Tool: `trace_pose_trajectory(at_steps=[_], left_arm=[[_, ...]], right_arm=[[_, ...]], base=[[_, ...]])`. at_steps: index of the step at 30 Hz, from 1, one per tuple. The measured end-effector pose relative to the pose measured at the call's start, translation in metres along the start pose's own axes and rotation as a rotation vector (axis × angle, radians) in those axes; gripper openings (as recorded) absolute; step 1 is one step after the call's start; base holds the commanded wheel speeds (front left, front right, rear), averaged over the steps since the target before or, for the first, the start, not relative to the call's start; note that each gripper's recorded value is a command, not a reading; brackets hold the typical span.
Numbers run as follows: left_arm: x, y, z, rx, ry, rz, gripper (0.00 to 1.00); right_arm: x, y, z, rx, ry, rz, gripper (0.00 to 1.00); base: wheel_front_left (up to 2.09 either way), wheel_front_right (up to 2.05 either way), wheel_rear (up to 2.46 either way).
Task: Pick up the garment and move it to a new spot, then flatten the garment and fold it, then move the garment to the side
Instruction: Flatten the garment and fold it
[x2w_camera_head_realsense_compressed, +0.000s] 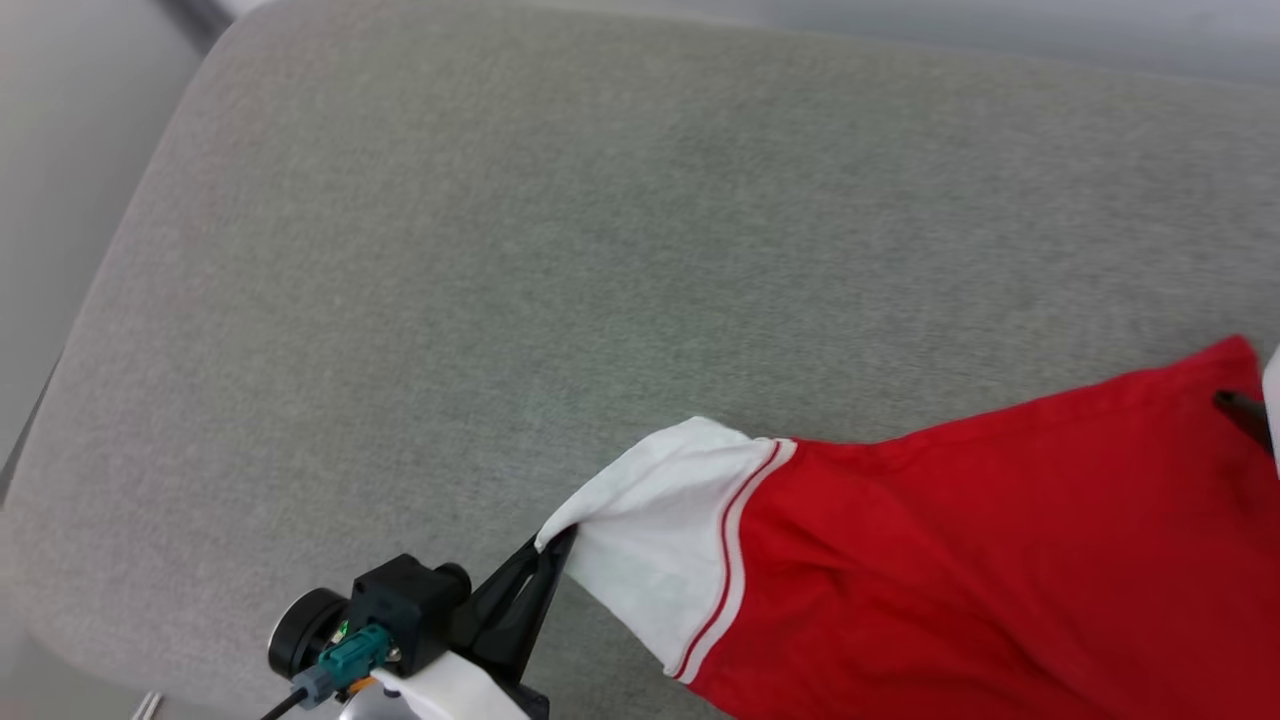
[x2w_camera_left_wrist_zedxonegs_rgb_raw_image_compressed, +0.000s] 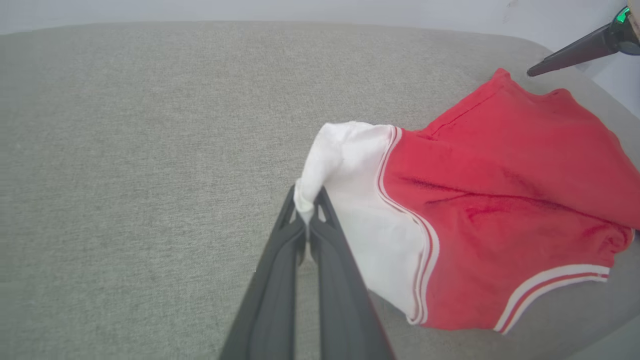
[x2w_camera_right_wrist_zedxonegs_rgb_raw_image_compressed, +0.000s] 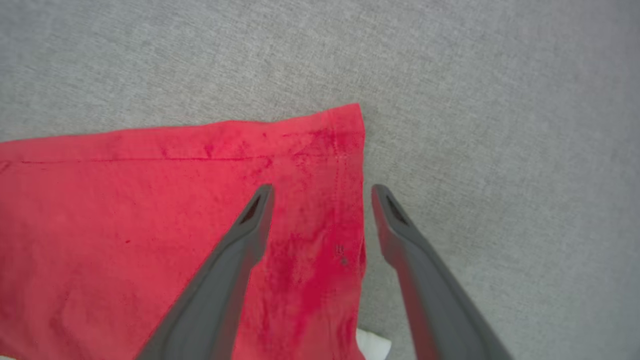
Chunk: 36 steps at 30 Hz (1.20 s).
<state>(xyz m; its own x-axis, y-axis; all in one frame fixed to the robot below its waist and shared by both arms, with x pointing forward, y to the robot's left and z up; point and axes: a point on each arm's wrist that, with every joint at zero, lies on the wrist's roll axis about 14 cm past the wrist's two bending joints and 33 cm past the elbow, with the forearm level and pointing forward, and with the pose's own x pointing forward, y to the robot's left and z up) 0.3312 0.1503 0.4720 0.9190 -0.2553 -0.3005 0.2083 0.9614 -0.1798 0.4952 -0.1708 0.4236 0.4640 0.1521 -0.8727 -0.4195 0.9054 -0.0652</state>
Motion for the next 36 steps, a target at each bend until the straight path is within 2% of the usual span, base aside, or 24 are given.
trace_pose_trajectory(at_steps=[7,16,17,18,19,28,31,36], left_arm=[[0.003,0.008,-0.011,-0.027,0.026,0.041,0.0],[0.006,0.017,-0.022,-0.034,0.053,0.071,0.0],[0.006,0.017,-0.023,-0.035,0.053,0.072,0.0],[0.006,0.018,-0.023,-0.035,0.055,0.073,0.0],[0.006,0.018,-0.023,-0.036,0.054,0.075,0.0],[0.003,0.018,-0.008,-0.016,0.004,0.061,0.0],[0.001,0.012,0.004,-0.025,-0.037,0.038,0.0],[-0.01,0.014,0.026,0.031,-0.088,0.029,0.0]], right_arm=[[0.049,-0.001,-0.013,-0.024,0.134,0.002,1.0],[0.074,0.007,-0.019,-0.03,0.19,0.049,1.0],[0.074,0.008,-0.02,-0.033,0.197,0.051,0.95],[0.074,0.008,-0.021,-0.036,0.198,0.054,0.4],[0.073,0.009,-0.021,-0.038,0.198,0.054,0.0],[0.057,0.014,-0.015,-0.054,0.097,0.046,0.0],[0.044,0.017,-0.006,-0.044,0.02,0.049,0.0],[0.005,0.013,0.03,-0.027,-0.174,0.034,0.0]], base=[[0.0,0.0,0.0],[0.0,0.0,0.0],[0.0,0.0,0.0],[0.0,0.0,0.0],[0.0,0.0,0.0],[0.0,0.0,0.0],[0.0,0.0,0.0],[0.0,0.0,0.0]])
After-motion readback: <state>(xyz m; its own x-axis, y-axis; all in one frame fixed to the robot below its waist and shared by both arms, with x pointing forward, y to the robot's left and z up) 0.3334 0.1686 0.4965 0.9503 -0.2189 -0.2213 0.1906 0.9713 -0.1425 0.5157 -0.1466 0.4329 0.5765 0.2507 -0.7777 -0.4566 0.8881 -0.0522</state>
